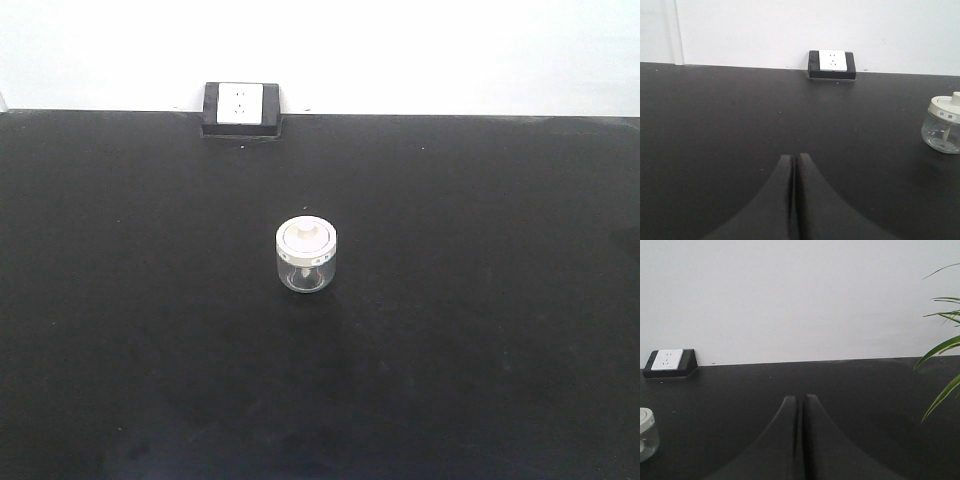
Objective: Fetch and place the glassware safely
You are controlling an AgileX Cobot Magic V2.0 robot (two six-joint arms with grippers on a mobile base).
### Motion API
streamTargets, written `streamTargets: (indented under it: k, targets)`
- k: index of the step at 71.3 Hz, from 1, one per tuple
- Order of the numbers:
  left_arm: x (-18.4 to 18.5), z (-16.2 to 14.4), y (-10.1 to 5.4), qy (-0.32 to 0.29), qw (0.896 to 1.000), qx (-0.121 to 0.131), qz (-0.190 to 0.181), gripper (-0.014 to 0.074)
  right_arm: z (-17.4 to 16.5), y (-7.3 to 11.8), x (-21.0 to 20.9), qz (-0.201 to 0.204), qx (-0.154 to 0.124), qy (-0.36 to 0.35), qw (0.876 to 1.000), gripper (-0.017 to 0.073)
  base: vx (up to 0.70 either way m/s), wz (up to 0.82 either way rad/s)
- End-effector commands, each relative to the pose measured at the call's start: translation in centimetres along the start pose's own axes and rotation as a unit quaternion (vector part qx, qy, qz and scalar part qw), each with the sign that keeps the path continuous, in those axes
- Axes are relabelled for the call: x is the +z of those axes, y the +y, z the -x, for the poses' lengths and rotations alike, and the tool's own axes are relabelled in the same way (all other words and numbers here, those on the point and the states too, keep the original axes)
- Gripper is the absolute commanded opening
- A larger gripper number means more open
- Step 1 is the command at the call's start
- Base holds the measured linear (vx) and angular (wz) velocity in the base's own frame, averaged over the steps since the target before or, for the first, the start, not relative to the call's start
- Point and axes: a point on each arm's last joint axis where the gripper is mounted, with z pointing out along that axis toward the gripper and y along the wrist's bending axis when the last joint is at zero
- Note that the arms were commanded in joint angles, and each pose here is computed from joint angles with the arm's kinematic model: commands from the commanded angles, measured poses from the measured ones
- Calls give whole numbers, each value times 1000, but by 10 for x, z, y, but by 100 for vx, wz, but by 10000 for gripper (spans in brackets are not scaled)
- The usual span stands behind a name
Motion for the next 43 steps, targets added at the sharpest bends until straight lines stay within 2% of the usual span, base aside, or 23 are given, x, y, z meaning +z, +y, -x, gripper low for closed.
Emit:
streamTargets:
  k: [1,43]
  targets:
    - [1,-2,0,-32,999,-9,-4,-7,11,2,-1,9,-13,-25,1000,-3,0,0]
    - [1,-2,0,-32,999,-9,-4,-7,11,2,-1,9,-13,-25,1000,-3,0,0]
